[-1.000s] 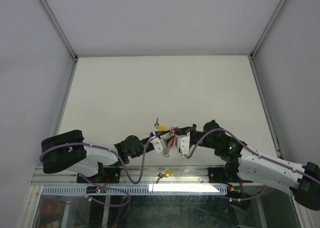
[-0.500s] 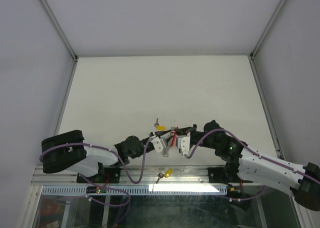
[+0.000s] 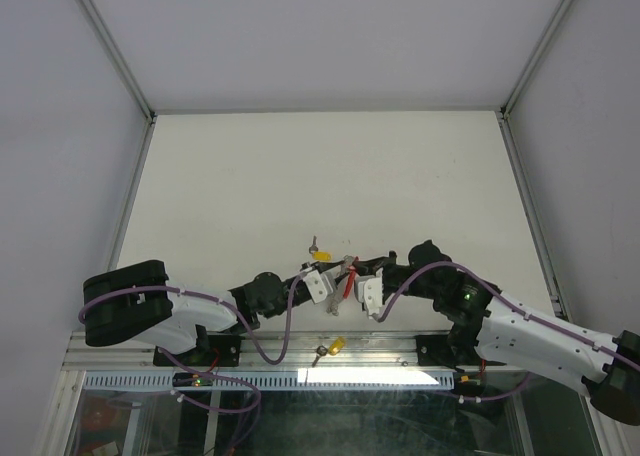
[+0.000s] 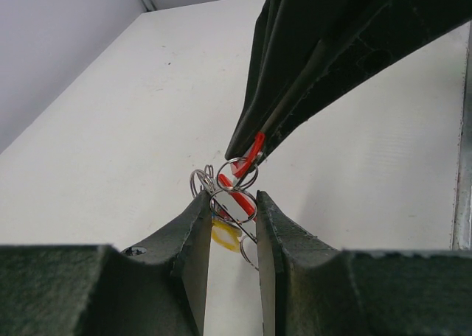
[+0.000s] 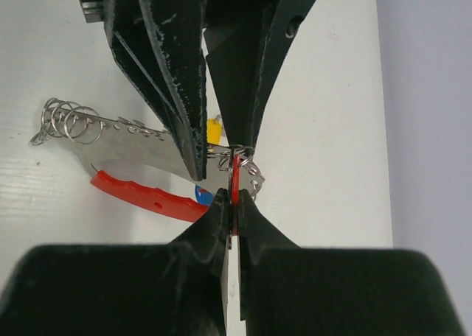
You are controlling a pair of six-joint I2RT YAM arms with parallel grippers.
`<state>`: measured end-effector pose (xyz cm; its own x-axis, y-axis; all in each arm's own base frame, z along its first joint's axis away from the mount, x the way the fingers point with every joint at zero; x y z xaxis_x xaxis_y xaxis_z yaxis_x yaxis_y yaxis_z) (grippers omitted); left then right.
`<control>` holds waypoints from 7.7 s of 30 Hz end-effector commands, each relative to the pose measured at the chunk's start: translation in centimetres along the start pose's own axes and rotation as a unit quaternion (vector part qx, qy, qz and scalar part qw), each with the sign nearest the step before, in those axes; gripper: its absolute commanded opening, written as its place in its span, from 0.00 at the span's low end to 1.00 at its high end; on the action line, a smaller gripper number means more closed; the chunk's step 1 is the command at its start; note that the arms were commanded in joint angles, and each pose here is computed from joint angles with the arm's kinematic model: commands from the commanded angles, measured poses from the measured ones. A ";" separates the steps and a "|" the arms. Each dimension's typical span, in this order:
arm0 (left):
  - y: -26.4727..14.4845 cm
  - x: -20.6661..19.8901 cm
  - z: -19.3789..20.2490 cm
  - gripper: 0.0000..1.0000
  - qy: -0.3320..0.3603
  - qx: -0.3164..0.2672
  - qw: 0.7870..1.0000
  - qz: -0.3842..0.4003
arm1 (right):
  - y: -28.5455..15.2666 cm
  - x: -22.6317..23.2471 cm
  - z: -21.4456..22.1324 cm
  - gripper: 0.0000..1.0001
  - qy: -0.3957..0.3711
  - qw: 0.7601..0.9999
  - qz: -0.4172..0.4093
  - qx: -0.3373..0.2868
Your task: Put the keys on the keyring
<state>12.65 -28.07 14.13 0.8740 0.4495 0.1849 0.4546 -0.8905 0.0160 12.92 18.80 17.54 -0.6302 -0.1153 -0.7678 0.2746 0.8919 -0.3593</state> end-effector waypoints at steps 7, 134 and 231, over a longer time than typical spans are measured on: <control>0.1 0.7 -0.6 0.00 -0.021 0.001 0.999 -0.039 | -0.8 -1.8 -1.7 0.00 -0.022 0.999 -0.009 -0.025; -2.2 6.0 -6.5 0.00 0.122 -0.066 0.987 -0.080 | -1.5 -6.2 -8.6 0.38 0.450 0.881 0.142 0.046; 3.5 2.2 -0.4 0.00 0.073 -0.155 0.985 0.003 | 0.3 -6.3 -0.8 0.24 0.709 0.662 0.085 0.226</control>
<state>16.08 -29.14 11.18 0.8398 0.4070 0.3593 0.4091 -0.9095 0.0740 16.73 20.00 22.34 -0.4995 0.8143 0.2955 0.4383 0.5318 -0.7246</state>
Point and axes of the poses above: each gripper's point midway between its finger pads, its own y axis out along the fingers, its own x axis along the line the jaws close on, z = x × y, the point moved 7 cm from there along -y, back along the fingers, and after that the axes turned 8 degrees about -y, right-handed, at the moved point
